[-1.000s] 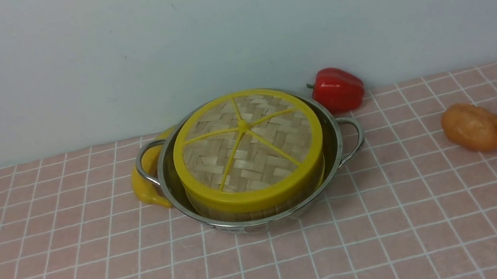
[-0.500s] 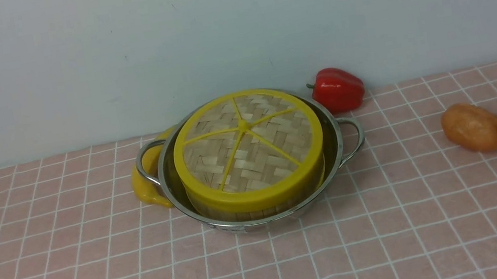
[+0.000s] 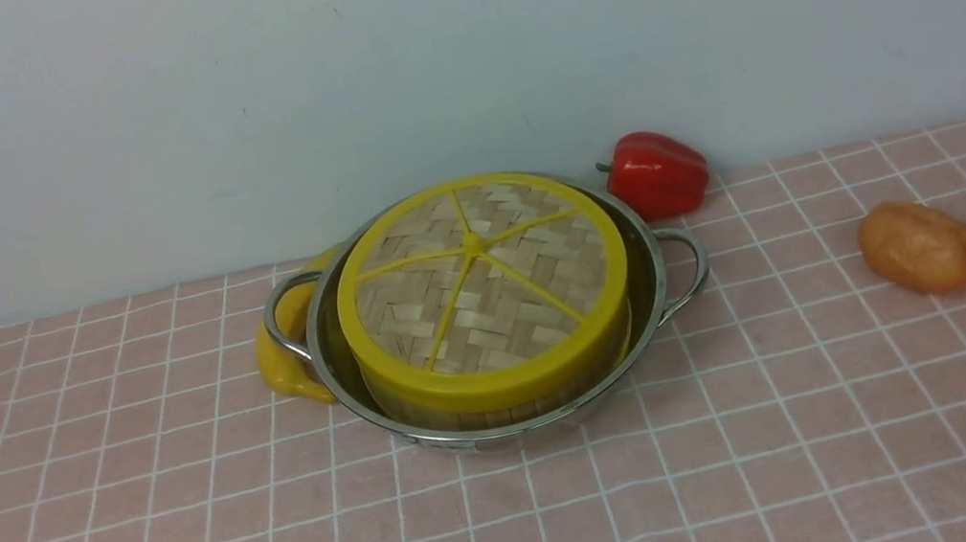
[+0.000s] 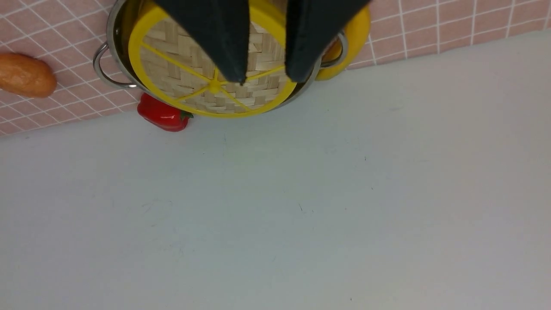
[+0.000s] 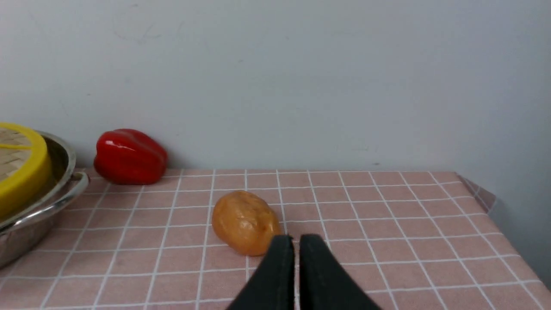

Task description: Place the steamer in the pot on the pink tablecloth, and put the lid on the steamer.

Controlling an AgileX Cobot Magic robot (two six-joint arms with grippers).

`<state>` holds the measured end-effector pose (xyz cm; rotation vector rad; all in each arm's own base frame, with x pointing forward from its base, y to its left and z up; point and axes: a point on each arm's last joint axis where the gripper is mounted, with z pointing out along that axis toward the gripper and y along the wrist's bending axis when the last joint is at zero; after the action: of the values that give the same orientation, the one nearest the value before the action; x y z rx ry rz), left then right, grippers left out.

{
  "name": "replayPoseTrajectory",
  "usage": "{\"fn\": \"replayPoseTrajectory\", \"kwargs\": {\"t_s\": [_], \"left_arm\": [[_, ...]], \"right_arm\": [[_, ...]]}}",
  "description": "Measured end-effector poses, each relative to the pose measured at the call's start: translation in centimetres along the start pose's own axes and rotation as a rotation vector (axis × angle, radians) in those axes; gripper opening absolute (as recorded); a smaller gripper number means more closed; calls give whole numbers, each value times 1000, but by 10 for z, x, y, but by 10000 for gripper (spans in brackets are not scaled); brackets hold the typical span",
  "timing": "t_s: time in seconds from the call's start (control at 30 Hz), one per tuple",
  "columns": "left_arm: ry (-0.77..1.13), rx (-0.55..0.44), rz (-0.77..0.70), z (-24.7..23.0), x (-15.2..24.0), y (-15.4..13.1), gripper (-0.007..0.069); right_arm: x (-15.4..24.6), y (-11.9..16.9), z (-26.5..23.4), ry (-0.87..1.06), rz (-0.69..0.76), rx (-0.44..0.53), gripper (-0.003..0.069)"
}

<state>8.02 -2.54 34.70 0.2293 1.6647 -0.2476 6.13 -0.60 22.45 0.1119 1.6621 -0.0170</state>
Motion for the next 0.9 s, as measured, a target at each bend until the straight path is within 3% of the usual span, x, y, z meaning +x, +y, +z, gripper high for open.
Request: {"fn": "replayPoseTrajectory", "kwargs": {"t_s": [0.17, 0.9], "left_arm": [[0, 0, 0, 0, 0, 0, 139], [-9, -15, 18, -3, 2, 1, 176]], "right_arm": [[27, -2, -2, -14, 8, 2, 67], [28, -1, 1, -13, 13, -8, 149]]}}
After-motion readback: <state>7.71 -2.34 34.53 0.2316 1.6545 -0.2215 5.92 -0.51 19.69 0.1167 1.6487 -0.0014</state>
